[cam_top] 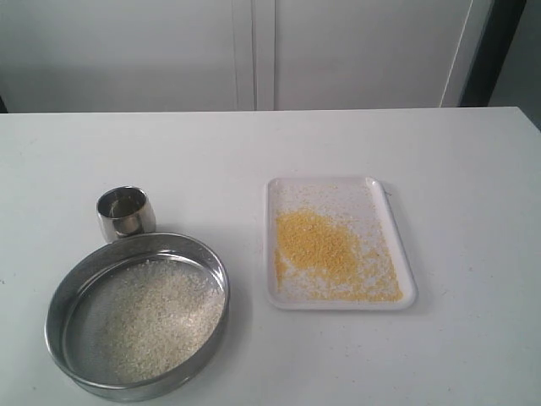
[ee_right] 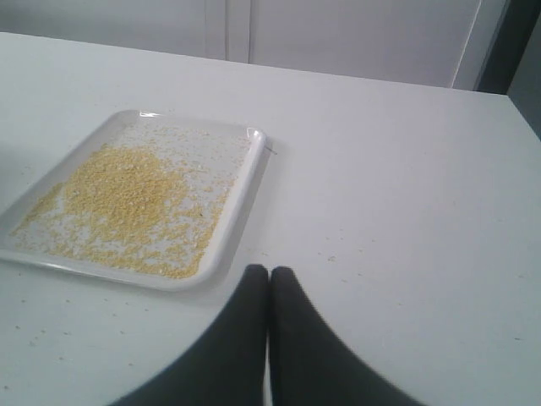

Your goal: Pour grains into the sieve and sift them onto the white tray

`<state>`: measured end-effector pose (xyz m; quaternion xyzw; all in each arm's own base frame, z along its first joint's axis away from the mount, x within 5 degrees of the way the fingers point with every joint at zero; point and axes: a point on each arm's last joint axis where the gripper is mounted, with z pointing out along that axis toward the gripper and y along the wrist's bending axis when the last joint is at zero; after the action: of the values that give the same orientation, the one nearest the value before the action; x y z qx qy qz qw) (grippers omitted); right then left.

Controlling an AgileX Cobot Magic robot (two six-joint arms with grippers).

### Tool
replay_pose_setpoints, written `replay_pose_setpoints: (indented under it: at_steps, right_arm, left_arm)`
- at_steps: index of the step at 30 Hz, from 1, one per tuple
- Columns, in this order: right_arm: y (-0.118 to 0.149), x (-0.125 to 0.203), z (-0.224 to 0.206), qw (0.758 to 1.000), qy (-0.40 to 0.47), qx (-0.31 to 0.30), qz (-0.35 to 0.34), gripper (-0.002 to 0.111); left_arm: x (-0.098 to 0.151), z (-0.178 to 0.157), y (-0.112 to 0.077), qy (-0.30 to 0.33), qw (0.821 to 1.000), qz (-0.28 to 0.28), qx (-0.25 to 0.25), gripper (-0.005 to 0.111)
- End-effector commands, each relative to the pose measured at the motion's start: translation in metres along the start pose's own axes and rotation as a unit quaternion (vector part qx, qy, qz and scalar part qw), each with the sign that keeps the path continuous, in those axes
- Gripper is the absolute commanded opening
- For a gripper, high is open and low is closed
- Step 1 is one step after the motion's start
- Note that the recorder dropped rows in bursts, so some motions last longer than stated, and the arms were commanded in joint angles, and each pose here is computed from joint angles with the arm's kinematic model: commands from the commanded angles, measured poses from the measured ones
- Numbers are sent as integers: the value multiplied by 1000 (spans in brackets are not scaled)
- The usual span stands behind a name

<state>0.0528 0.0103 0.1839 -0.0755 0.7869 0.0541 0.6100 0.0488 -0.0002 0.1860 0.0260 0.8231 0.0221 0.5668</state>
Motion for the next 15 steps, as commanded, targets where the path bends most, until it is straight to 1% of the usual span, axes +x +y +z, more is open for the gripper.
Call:
replay_pose_setpoints:
  at_steps: [1,9,13,15]
  right_arm:
    - [-1,1,0,1000,-2,4,-6,0]
    - [-1,1,0,1000,-2,4,-6,0]
    - [-1,1,0,1000,-2,4,-6,0]
    - [-1,1,0,1000,-2,4,-6,0]
  left_arm:
    - [6,4,0,-11,1000,-20,-7,0]
    - [16,10,-1,-5,1000,-24,-6,0]
    - [14,10,-1,-21,999,-24,-8,0]
    - [14,10,-1,-19,1000,-24,-8,0]
